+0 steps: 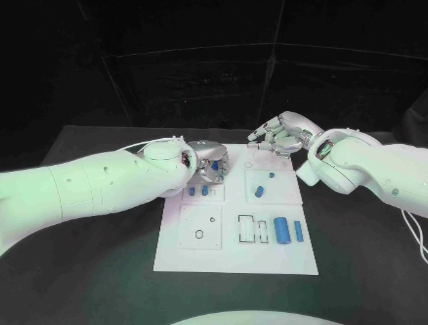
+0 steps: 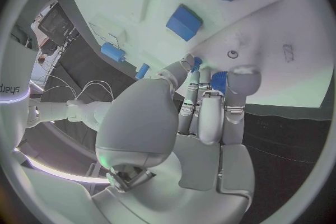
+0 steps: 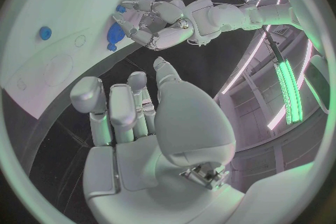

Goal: Assemble the parts on the task board

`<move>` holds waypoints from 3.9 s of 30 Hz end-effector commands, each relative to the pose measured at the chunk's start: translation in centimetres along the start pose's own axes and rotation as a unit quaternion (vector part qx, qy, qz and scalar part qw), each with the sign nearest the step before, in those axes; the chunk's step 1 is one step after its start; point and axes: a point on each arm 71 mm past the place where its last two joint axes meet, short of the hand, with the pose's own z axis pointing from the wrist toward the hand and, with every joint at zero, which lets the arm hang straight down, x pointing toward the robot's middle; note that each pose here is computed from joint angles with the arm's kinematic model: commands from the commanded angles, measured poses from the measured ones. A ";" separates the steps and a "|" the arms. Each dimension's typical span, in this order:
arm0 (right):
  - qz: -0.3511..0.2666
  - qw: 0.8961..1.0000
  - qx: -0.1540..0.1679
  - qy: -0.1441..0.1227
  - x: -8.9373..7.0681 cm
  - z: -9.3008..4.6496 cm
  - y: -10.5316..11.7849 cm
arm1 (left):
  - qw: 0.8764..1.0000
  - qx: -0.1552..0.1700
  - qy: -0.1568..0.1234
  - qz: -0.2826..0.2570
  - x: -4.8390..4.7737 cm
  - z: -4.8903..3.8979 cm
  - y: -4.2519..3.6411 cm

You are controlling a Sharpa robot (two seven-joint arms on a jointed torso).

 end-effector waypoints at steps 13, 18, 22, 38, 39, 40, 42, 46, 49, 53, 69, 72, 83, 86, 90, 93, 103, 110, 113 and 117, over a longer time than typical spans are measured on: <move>-0.001 1.000 -0.007 -0.002 0.0 0.1 0.2 | 1.000 -0.014 0.024 0.007 0.38 0.19 0.09; -0.001 1.000 -0.007 -0.002 0.0 0.1 0.3 | 1.000 -0.014 0.023 0.007 0.38 0.19 0.12; -0.001 1.000 -0.007 -0.003 0.0 0.1 0.2 | 1.000 -0.009 0.008 0.005 0.20 0.09 0.16; -0.001 1.000 -0.007 -0.004 -0.1 0.1 0.2 | 0.998 0.017 -0.053 -0.031 -1.41 -2.00 0.62; -0.001 1.000 -0.007 -0.004 -0.1 0.0 0.1 | 0.998 0.016 -0.054 -0.033 -1.54 -2.22 0.77; -0.001 1.000 -0.007 -0.004 -0.2 0.0 0.1 | 0.998 0.014 -0.055 -0.035 -1.62 -2.45 0.95; -0.001 1.000 -0.006 -0.004 -0.2 0.0 0.1 | 0.998 0.012 -0.054 -0.038 -1.69 -2.74 1.21; -0.002 1.000 -0.005 -0.005 -0.3 0.0 0.0 | 0.998 0.000 -0.051 -0.047 -1.74 -3.85 2.33; -0.002 1.000 -0.005 -0.006 -0.3 0.0 0.0 | 0.997 -0.007 -0.051 -0.049 -1.75 -4.42 2.97; -0.002 1.000 -0.005 -0.006 -0.3 0.0 0.0 | 0.997 -0.018 -0.050 -0.051 -1.75 -5.09 3.92; -0.002 1.000 -0.005 -0.006 -0.3 -0.1 0.0 | 0.998 -0.029 -0.035 -0.052 -1.57 -5.53 4.86; -0.002 1.000 -0.005 -0.006 -0.3 0.0 0.0 | 0.998 -0.029 -0.032 -0.051 -1.52 -5.39 4.83; -0.001 1.000 -0.006 -0.005 -0.2 0.0 0.0 | 0.998 -0.028 -0.023 -0.050 -1.29 -4.74 4.67; -0.001 1.000 -0.006 -0.005 -0.2 0.0 0.1 | 0.998 -0.028 -0.021 -0.049 -1.23 -4.59 4.63; -0.001 1.000 -0.006 -0.005 -0.2 0.0 0.1 | 0.998 -0.028 -0.018 -0.049 -1.12 -4.43 4.56; -0.001 1.000 -0.007 -0.005 -0.2 0.0 0.1 | 0.998 -0.026 -0.015 -0.050 -0.98 -4.28 4.45; -0.001 1.000 -0.007 -0.004 -0.2 0.0 0.1 | 0.998 -0.029 -0.006 -0.050 -0.61 -4.02 4.49; -0.001 1.000 -0.007 -0.004 -0.2 0.0 0.1 | 0.998 -0.029 0.003 -0.050 -0.43 -3.97 4.53; -0.001 1.000 -0.007 -0.004 -0.2 0.0 0.1 | 0.998 -0.030 0.007 -0.050 -0.38 -3.94 4.53; -0.001 1.000 -0.007 -0.004 -0.2 0.0 0.1 | 0.998 -0.029 0.011 -0.050 -0.29 -3.93 4.49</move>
